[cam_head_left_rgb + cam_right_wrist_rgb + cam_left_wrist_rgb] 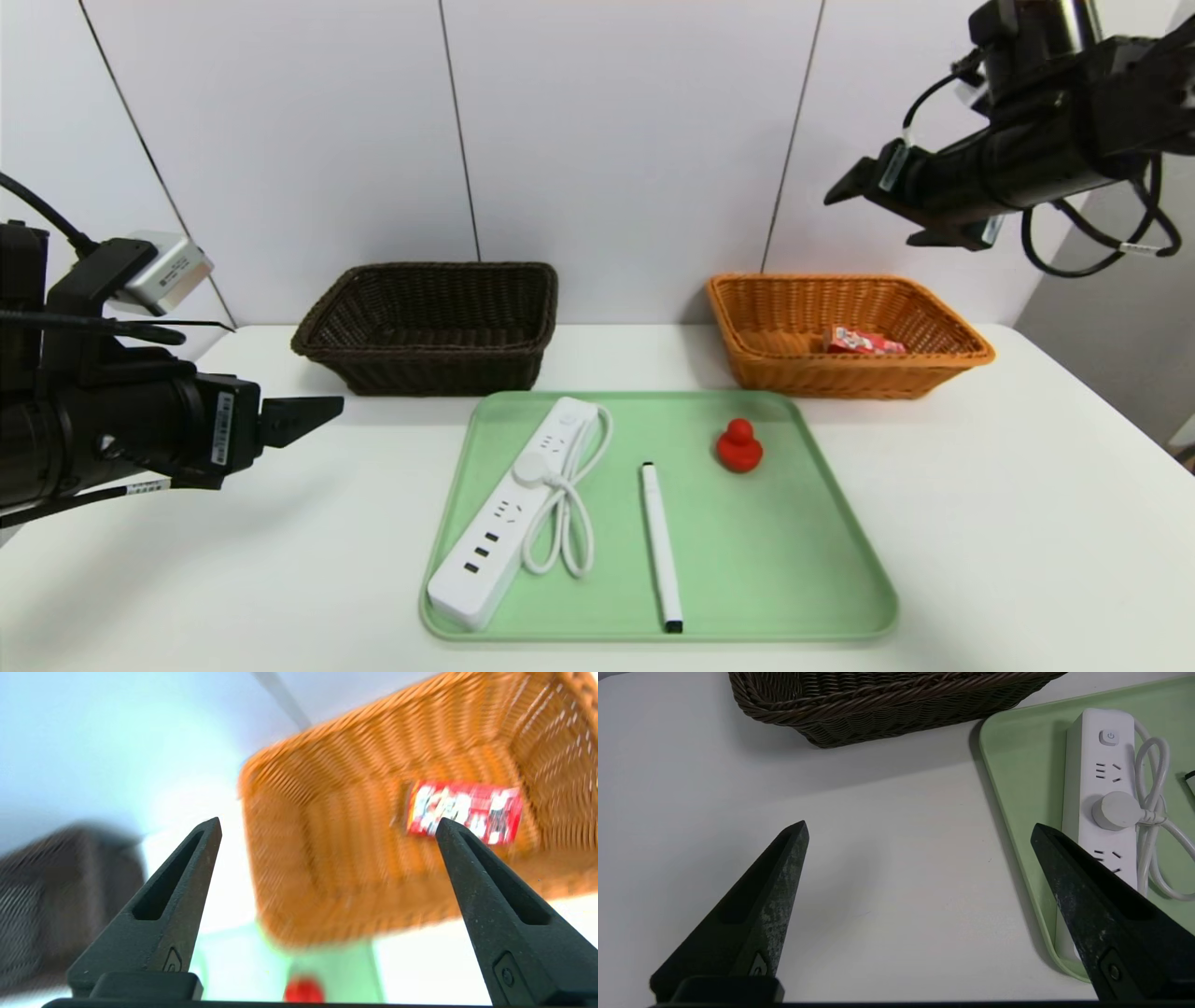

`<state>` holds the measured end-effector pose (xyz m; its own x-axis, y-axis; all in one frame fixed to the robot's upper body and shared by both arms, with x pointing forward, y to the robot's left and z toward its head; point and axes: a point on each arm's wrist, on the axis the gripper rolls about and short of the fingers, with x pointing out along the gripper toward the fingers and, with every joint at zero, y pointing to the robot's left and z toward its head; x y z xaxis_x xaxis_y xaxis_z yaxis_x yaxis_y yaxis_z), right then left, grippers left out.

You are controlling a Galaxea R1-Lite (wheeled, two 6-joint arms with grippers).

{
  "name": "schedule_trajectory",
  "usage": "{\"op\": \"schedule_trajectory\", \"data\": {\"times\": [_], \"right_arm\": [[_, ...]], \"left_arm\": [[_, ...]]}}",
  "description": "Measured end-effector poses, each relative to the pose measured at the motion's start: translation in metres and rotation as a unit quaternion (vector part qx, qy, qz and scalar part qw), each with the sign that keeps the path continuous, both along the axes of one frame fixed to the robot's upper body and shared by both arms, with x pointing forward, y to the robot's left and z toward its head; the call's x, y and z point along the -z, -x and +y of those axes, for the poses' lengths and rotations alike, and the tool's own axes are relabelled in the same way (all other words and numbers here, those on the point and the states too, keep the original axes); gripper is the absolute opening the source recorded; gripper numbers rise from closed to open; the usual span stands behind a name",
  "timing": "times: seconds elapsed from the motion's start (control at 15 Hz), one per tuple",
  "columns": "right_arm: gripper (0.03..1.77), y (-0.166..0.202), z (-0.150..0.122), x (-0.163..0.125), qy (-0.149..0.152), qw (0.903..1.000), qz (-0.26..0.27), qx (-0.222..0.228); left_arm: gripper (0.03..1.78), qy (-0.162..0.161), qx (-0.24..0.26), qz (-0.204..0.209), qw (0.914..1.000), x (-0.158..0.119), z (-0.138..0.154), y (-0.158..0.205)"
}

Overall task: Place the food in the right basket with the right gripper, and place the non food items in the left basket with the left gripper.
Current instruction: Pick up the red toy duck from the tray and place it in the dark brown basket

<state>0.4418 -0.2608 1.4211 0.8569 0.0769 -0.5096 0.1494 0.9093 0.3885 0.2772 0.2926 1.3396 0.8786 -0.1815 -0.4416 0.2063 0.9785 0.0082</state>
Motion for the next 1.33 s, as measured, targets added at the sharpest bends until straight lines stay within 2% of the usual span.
{"op": "schedule_trajectory", "data": {"times": [0.2,0.33,0.6,0.87,1.13,1.33], "right_arm": [[1.63,0.052,0.02,-0.022,0.001,0.9987,0.002,-0.05],[1.65,0.078,0.028,-0.018,0.011,0.9973,0.016,-0.071],[1.67,0.111,0.039,0.021,0.059,0.9925,0.05,-0.095],[1.69,0.125,0.048,0.073,0.118,0.9851,0.029,-0.121],[1.69,0.131,0.054,0.116,0.141,0.9812,-0.015,-0.131],[1.69,0.134,0.062,0.137,0.139,0.9795,-0.044,-0.139]], "left_arm": [[1.69,-0.001,0.001,0.001,1.0,0.001,-0.001,0.004],[1.69,-0.006,-0.007,0.002,1.0,0.004,-0.001,0.007],[1.69,-0.005,-0.023,-0.001,0.9997,0.004,-0.009,0.013],[1.69,-0.004,-0.021,-0.009,0.9997,0.002,-0.011,0.017],[1.69,-0.004,-0.021,-0.011,0.9997,0.001,-0.011,0.019],[1.69,-0.003,-0.02,-0.012,0.9997,0.001,-0.011,0.019]]}}
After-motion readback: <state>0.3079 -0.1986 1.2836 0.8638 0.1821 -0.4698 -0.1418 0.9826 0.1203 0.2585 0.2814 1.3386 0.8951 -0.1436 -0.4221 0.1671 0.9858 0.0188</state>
